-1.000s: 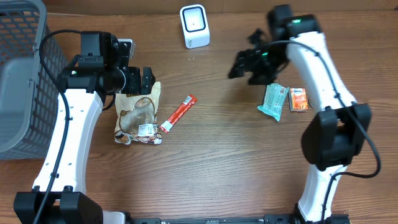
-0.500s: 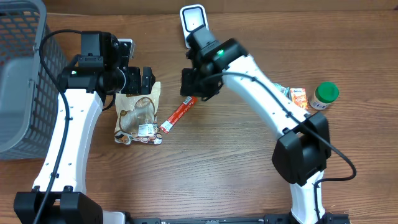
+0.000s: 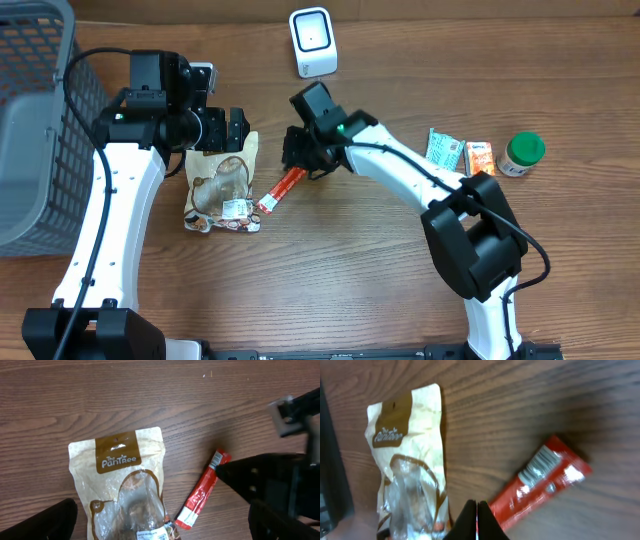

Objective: Scan the item barcode
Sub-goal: 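Lower the right gripper onto the red snack stick and close, then lift the red snack stick and rotate it in the right gripper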

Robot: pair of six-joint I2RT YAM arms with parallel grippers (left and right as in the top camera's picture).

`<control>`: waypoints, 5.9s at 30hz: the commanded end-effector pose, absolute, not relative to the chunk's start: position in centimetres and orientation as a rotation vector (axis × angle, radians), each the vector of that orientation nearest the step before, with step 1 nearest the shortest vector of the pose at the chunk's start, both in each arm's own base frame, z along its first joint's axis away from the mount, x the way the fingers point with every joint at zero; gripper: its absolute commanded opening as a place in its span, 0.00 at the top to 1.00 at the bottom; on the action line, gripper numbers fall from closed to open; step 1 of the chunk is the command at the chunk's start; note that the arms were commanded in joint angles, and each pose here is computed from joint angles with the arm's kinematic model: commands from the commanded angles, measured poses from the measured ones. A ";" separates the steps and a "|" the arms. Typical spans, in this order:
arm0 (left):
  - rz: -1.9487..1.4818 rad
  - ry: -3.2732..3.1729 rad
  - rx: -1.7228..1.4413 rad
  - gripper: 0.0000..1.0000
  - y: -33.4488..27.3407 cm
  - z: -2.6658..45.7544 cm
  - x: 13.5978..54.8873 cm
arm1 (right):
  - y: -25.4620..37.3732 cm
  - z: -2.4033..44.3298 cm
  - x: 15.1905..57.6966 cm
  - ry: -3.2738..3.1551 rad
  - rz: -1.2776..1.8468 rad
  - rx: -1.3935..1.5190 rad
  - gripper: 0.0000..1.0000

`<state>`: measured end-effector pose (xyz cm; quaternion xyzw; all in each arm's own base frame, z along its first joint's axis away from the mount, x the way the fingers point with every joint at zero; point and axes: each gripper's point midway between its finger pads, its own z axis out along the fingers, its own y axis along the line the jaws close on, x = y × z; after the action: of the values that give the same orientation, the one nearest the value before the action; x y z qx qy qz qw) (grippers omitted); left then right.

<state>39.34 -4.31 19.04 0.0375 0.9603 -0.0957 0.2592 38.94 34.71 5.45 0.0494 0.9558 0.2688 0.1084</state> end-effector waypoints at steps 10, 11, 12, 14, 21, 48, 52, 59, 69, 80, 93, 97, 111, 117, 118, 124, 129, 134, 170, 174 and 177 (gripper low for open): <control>-0.274 2.600 0.091 0.00 -4.5 19.1 39.6 | 33.7 0.4 36.0 2.831 0.628 0.147 0.96; -0.274 2.600 0.091 0.00 -4.5 19.1 39.6 | 33.4 0.1 35.7 2.846 0.613 0.150 0.96; -0.274 2.600 0.091 0.00 -4.5 19.1 39.6 | 33.1 0.0 35.5 2.859 0.592 0.155 0.96; -0.274 2.600 0.091 0.00 -4.5 19.1 39.6 | 32.2 -0.5 35.2 2.880 0.535 0.164 0.96; -0.274 2.600 0.091 0.00 -4.5 19.1 39.6 | 29.9 -0.5 34.9 2.945 0.421 0.075 0.96; -0.274 2.600 0.091 0.00 -4.5 19.1 39.6 | 27.4 4.0 30.6 3.188 0.181 0.121 0.57; -0.274 2.600 0.091 0.00 -4.5 19.1 39.6 | 26.5 2.7 30.2 3.152 0.053 0.216 0.58; -0.274 2.600 0.091 0.00 -4.5 19.1 39.6 | 25.9 1.3 29.9 3.141 0.026 0.249 0.61; -0.274 2.600 0.091 0.00 -4.5 19.1 39.6 | 23.8 0.2 29.5 3.127 -0.108 0.224 0.64; -0.274 2.600 0.091 0.00 -4.5 19.1 39.6 | 23.2 0.2 29.5 3.146 -0.131 0.125 0.62; -0.274 2.600 0.091 0.00 -4.5 19.1 39.6 | 24.1 5.0 31.2 3.070 -0.040 0.152 0.57; -0.274 2.600 0.091 0.00 -4.5 19.1 39.6 | 23.8 4.6 30.8 3.074 -0.053 0.240 0.57; -0.273 2.600 0.091 0.00 -4.5 19.1 39.6 | 23.3 1.0 29.8 3.075 -0.037 0.305 0.64; -0.274 2.600 0.091 0.00 -4.5 19.1 39.6 | 23.4 1.0 30.1 3.069 -0.032 0.249 0.70; -0.274 2.600 0.091 0.00 -4.5 19.1 39.6 | 23.4 1.1 30.2 3.069 -0.028 0.216 0.70; -0.274 2.600 0.091 0.00 -4.5 19.1 39.6 | 24.4 4.9 31.4 3.045 0.045 0.152 0.65; -0.274 2.600 0.091 0.00 -4.5 19.1 39.6 | 25.4 6.6 31.4 3.020 0.095 0.087 0.63; -0.274 2.600 0.091 0.00 -4.5 19.1 39.6 | 25.9 5.4 30.0 3.049 0.063 0.032 0.64; -0.274 2.600 0.091 0.00 -4.5 19.1 39.6 | 24.4 -1.5 28.6 3.075 -0.158 -0.064 0.68; -0.274 2.600 0.091 0.01 -4.5 19.1 39.6 | 24.3 -1.6 28.5 3.078 -0.163 -0.065 0.79; -0.274 2.600 0.091 0.00 -4.5 19.1 39.6 | 24.3 -1.6 28.5 3.078 -0.163 -0.064 0.83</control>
<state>39.34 -4.31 19.04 0.0375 0.9603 -0.0957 0.2592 29.39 24.77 0.14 -0.0193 0.9975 -0.0453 0.0500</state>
